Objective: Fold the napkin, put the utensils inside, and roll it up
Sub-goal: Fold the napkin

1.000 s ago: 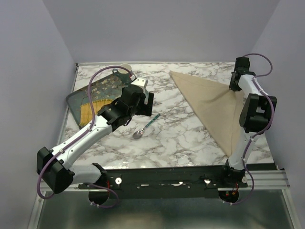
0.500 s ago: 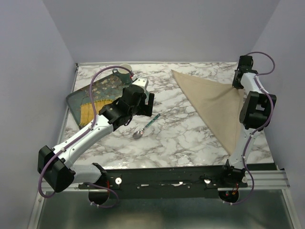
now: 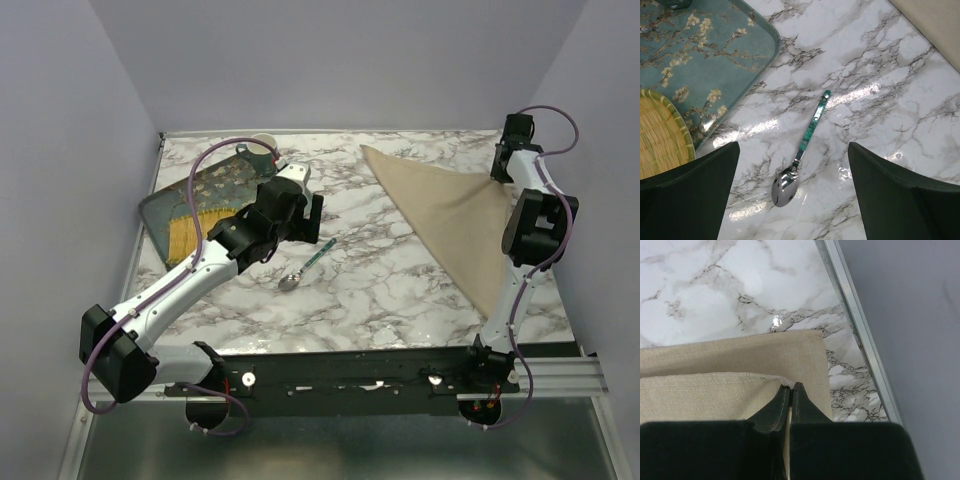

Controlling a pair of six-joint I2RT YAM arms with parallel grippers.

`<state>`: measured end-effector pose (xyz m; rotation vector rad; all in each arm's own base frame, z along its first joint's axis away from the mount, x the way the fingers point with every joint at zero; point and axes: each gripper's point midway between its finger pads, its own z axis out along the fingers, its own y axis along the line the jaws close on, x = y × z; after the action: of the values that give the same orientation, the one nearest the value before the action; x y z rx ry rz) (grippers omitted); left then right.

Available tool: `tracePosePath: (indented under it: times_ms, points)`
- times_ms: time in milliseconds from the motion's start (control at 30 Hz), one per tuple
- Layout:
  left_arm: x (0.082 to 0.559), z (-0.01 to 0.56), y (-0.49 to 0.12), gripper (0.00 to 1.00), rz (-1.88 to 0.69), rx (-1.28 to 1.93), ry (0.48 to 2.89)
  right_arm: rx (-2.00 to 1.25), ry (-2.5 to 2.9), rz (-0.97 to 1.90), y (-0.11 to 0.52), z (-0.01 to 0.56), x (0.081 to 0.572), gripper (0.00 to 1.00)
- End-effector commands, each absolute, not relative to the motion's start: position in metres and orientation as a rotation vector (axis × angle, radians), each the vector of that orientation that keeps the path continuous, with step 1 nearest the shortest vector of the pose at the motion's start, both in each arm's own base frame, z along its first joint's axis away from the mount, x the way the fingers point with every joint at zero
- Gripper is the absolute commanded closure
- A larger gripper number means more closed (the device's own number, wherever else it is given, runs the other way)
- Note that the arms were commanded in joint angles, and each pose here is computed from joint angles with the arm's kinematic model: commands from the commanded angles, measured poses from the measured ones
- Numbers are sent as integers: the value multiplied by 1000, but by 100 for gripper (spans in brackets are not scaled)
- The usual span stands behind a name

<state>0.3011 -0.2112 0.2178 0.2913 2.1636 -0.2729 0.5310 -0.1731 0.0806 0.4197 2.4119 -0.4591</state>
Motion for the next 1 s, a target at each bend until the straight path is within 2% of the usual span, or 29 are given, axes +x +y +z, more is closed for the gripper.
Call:
tracePosePath:
  times_ms: [0,767,967]
  points:
    - [307,227,-211,1,-278,277,2141,394,2423,-489,-184,75,535,93]
    - [306,225,-210,1,-272,282,2146,436,2403,-568,-204,77,542,91]
    - [306,225,-211,1,-277,281,2144,421,2422,-542,-201,68,546,88]
